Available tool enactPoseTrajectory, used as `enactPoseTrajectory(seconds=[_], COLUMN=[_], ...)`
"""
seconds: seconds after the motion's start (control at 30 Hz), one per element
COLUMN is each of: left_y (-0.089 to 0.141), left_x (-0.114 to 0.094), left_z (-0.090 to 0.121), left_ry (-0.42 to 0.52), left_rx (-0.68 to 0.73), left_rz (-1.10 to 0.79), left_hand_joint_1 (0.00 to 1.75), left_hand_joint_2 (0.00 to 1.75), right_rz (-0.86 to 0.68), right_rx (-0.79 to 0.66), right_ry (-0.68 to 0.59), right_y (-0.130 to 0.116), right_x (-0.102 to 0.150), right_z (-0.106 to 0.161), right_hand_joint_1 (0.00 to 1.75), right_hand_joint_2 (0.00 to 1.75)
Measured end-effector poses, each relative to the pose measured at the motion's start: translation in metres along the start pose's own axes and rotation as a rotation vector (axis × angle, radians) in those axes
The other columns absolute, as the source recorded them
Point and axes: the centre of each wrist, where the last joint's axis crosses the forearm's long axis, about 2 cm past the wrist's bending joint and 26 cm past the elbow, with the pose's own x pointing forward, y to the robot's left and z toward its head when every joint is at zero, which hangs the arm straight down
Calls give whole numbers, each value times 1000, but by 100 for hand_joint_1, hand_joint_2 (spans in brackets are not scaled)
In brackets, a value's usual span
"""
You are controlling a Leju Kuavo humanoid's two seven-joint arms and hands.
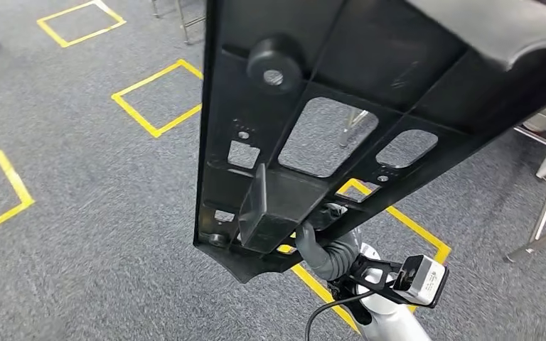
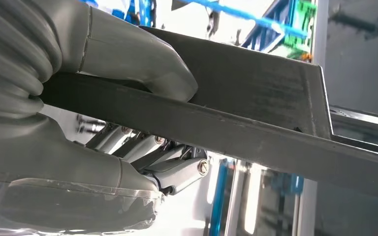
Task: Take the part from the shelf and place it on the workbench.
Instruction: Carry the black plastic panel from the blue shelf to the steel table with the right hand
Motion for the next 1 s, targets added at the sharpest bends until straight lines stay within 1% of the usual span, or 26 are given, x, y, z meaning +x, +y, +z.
enactPoseTrajectory(seconds=[0.13,0.37,0.57,0.77,1.0], left_y=[-1,1,0,2,2], left_x=[2,-3,0,-2,-1], left_z=[0,0,0,0,0], left_ry=[-2,14,5,6,0], left_rx=[-2,6,2,4,0], left_rz=[0,11,8,5,6], left_hand_joint_1=[0,0,0,0,0], left_hand_joint_2=[175,175,175,175,175], right_rz=[-6,-26,-25,-32,-39], right_rx=[-7,-2,-7,-8,-1], right_ry=[1,11,14,22,24], right_y=[1,4,5,6,7], right_x=[1,1,1,2,2], right_z=[2,6,7,11,12], right_hand_joint_1=[175,175,175,175,175], right_hand_joint_2=[175,175,175,175,175])
